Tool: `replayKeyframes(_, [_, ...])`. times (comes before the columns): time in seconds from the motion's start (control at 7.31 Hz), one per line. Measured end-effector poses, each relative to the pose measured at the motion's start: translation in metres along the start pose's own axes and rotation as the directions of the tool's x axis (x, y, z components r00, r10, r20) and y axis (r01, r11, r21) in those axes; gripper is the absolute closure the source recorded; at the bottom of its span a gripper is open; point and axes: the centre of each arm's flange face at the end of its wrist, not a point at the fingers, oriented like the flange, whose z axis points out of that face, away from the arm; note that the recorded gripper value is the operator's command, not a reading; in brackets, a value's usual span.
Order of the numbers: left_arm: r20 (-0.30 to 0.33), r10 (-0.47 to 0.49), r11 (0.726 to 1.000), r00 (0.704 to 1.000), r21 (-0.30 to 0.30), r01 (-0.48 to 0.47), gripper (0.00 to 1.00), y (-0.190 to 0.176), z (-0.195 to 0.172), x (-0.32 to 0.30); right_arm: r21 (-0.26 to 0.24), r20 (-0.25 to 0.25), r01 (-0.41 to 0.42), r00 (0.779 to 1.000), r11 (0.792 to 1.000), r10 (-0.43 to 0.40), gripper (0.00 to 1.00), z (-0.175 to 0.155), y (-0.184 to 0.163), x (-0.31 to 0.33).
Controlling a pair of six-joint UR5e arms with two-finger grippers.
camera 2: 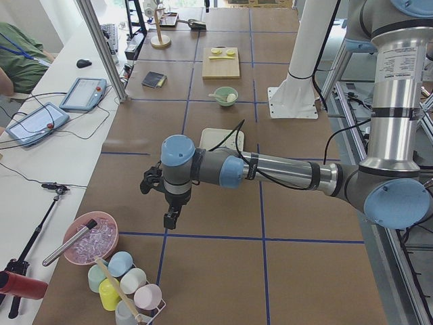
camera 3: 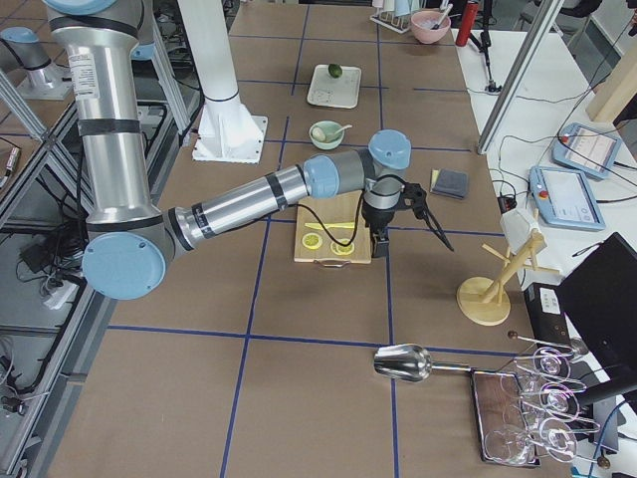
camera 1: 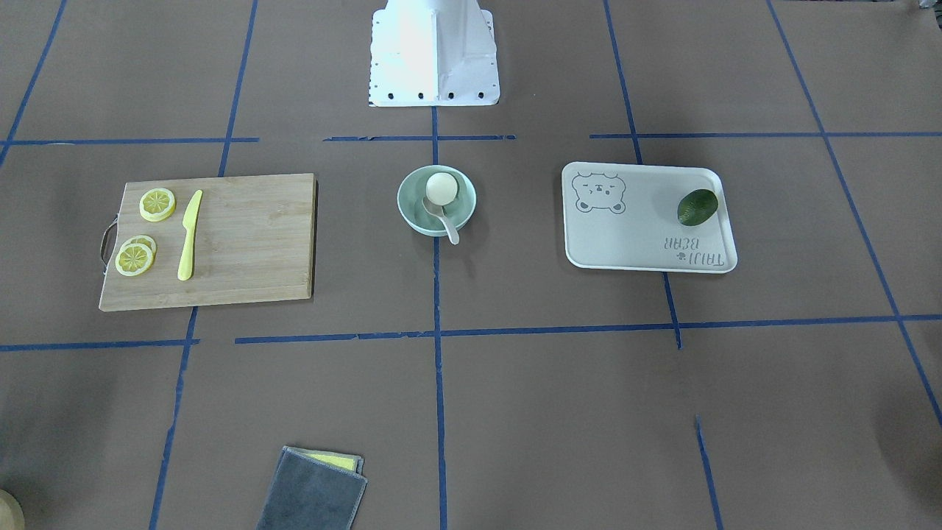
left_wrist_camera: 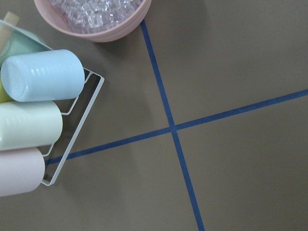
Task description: Put spoon and bun in bowl
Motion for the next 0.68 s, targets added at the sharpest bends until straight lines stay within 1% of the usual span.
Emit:
replayKeyframes(0.27, [-0.047,-0.051,0.998,0.998,-0.048,0.048,0.0,0.02,0.012,-0.011,-0.015,0.056,-0.001,0.998,1.0,0.002,0.0,0.006,0.012,0.079])
replayKeyframes(0.41, [-0.062,-0.064,0.996,0.996,-0.059,0.061,0.0,0.028,0.017,-0.013,-0.021,0.07,-0.014,0.997,1.0,0.016,0.0,0.01,0.018,0.105])
replayKeyframes(0.68, [-0.07,-0.073,0.995,0.995,-0.066,0.069,0.0,0.032,0.02,-0.014,-0.022,0.075,-0.05,0.996,0.999,0.051,0.0,0.011,0.025,0.134])
